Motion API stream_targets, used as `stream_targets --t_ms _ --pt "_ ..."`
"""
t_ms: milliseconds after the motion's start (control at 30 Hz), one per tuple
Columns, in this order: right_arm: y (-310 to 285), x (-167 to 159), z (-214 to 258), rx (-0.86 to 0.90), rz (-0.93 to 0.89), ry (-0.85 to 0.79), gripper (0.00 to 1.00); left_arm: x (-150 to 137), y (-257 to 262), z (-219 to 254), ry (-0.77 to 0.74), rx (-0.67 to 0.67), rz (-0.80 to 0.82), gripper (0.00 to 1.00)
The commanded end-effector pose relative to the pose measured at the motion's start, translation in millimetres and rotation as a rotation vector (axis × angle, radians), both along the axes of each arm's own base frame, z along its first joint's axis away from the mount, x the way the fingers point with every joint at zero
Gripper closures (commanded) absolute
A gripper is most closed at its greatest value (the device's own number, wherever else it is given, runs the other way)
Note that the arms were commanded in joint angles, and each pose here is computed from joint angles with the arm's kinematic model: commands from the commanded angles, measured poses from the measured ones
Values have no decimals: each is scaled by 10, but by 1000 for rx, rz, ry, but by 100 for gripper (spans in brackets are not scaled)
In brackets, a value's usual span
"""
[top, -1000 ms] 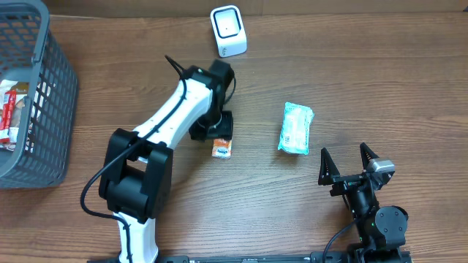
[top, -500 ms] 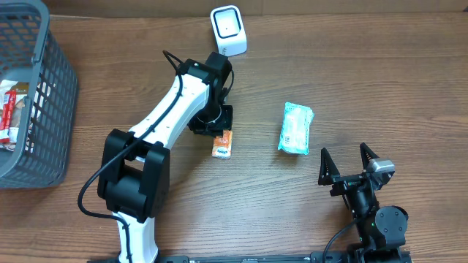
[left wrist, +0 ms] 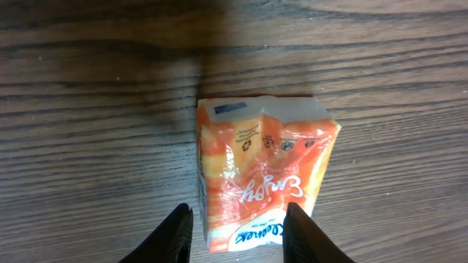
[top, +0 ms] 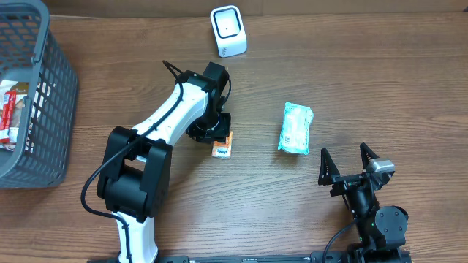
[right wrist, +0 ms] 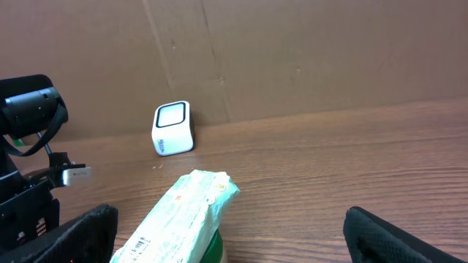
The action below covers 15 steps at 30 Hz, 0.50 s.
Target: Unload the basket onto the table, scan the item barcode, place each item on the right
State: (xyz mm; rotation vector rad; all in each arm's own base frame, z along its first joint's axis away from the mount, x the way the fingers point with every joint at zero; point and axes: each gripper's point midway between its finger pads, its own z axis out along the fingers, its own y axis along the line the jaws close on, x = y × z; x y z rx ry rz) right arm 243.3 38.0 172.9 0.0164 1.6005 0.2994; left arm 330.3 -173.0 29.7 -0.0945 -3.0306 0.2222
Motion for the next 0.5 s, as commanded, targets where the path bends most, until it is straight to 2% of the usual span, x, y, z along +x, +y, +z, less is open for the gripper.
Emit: stream_targets --t_ms 0,200,467 --pt "-23 5 -24 4 -12 -1 0 -4 25 1 3 -11 12 66" --pt "-23 5 -24 4 -12 -1 0 7 44 -8 -4 -1 10 68" --pt "-23 5 -24 4 -12 -1 0 -16 48 -18 5 -2 11 66"
